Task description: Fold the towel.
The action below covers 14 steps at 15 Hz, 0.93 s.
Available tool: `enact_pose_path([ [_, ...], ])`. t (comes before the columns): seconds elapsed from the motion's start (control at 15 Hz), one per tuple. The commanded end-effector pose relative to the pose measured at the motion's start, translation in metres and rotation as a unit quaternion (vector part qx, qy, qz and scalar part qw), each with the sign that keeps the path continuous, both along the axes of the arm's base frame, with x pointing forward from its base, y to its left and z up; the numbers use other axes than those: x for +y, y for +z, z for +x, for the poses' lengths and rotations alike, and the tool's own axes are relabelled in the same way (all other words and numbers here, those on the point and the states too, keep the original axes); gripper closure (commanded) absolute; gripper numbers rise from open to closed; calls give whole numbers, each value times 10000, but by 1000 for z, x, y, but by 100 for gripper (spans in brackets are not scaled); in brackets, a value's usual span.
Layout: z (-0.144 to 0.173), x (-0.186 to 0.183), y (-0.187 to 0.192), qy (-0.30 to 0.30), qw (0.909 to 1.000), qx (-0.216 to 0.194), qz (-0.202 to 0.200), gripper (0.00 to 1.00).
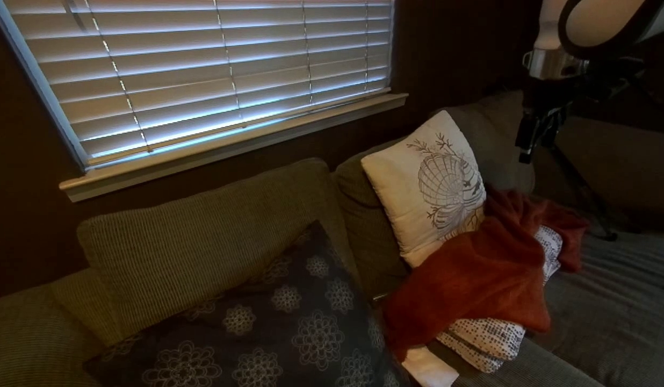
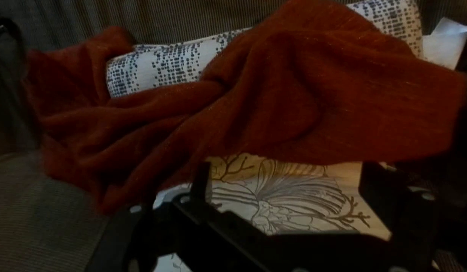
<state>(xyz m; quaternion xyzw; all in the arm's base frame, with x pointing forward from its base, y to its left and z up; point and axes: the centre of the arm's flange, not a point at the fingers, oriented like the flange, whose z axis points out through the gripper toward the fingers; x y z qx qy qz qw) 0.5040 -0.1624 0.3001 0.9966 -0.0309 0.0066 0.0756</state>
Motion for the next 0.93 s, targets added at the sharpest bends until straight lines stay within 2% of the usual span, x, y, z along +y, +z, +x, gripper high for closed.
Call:
enact_pose_path([
  [0.0,-34,14,26,-105,9981,-560,239,0],
  [0.47,-57,12,42,-586,9938,-785,526,0],
  [0.53,-39,11,35,-450,9962,-622,421,0],
  [0.87,-40,11,34,-460,9961,-615,428,0],
])
